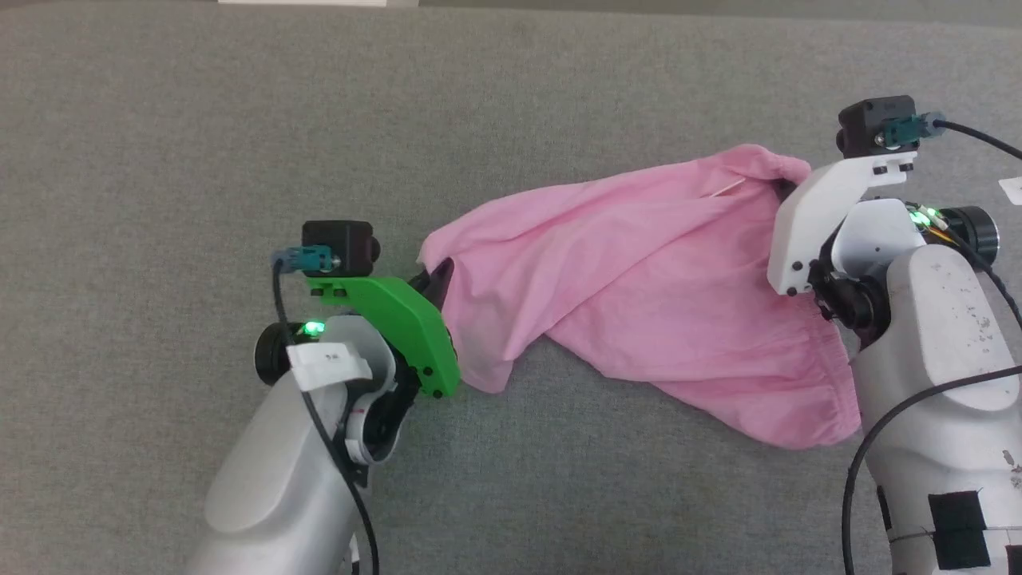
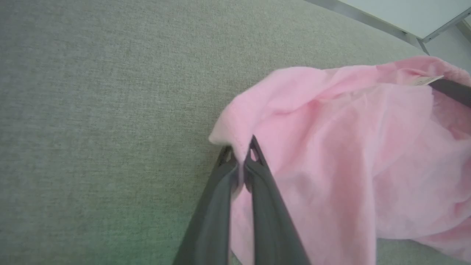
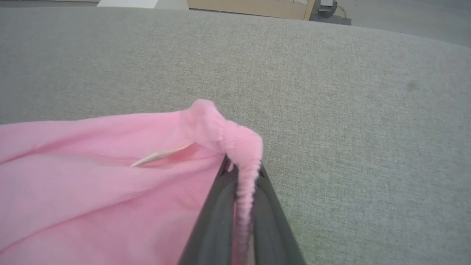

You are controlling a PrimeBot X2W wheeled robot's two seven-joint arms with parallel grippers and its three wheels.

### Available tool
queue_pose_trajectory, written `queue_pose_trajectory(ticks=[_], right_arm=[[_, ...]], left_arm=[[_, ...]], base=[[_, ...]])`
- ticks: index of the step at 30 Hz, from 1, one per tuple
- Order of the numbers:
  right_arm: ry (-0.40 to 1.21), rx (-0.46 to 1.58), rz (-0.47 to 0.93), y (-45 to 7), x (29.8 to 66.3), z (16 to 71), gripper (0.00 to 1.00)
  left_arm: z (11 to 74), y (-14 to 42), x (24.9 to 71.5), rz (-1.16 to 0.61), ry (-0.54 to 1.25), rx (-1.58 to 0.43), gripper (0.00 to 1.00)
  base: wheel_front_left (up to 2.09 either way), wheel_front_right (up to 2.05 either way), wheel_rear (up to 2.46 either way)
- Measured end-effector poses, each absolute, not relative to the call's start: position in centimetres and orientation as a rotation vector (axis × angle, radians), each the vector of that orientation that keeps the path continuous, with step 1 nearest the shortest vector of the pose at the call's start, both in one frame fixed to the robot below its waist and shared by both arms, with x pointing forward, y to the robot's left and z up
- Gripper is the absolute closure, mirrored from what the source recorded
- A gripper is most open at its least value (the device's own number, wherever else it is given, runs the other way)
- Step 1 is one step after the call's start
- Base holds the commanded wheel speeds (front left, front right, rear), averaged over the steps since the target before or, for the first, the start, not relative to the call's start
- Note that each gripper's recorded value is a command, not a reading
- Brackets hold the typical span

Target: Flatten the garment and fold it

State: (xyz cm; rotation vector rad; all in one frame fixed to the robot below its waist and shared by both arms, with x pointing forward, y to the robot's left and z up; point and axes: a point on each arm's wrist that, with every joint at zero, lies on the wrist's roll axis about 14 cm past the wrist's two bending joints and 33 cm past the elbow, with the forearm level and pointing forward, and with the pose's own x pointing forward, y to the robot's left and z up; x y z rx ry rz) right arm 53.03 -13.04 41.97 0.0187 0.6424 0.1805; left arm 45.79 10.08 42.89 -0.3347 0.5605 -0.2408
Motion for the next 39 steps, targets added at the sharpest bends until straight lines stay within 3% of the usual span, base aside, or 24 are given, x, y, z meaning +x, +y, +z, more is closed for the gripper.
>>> queue_pose_trajectory(ticks=[4, 9, 15, 20, 32, 39], right_arm=[[0.587, 0.066, 0.215, -12.0, 53.2, 44.9, 1.00], [0.477, 0.238, 0.301, -10.1, 55.0, 52.6, 1.00], [0.284, 0.276, 0.350, -9.5, 58.4, 62.2, 1.00], [0.138, 0.216, 0.342, -8.9, 61.3, 66.7, 1.00], [-0.157, 0.273, 0.327, -8.3, 66.3, 71.1, 1.00], [-0.098, 0.341, 0.410, -4.5, 66.2, 66.9, 1.00]], left_arm=[[46.0, 10.6, 46.7, -0.244, 0.482, -0.392, 1.00], [53.4, 12.9, 50.2, -0.244, 0.318, -0.415, 1.00], [60.8, 16.8, 55.1, -0.190, 0.185, -0.280, 1.00], [64.4, 19.1, 59.1, -0.115, 0.109, -0.174, 1.00], [71.1, 21.1, 63.4, -0.063, -0.300, -0.104, 1.00], [67.7, 22.5, 62.8, -0.062, -0.233, -0.104, 1.00]], base=[[0.00, 0.00, 0.00], [0.00, 0.00, 0.00], [0.00, 0.00, 0.00], [0.00, 0.00, 0.00], [0.00, 0.00, 0.00], [0.00, 0.00, 0.00]])
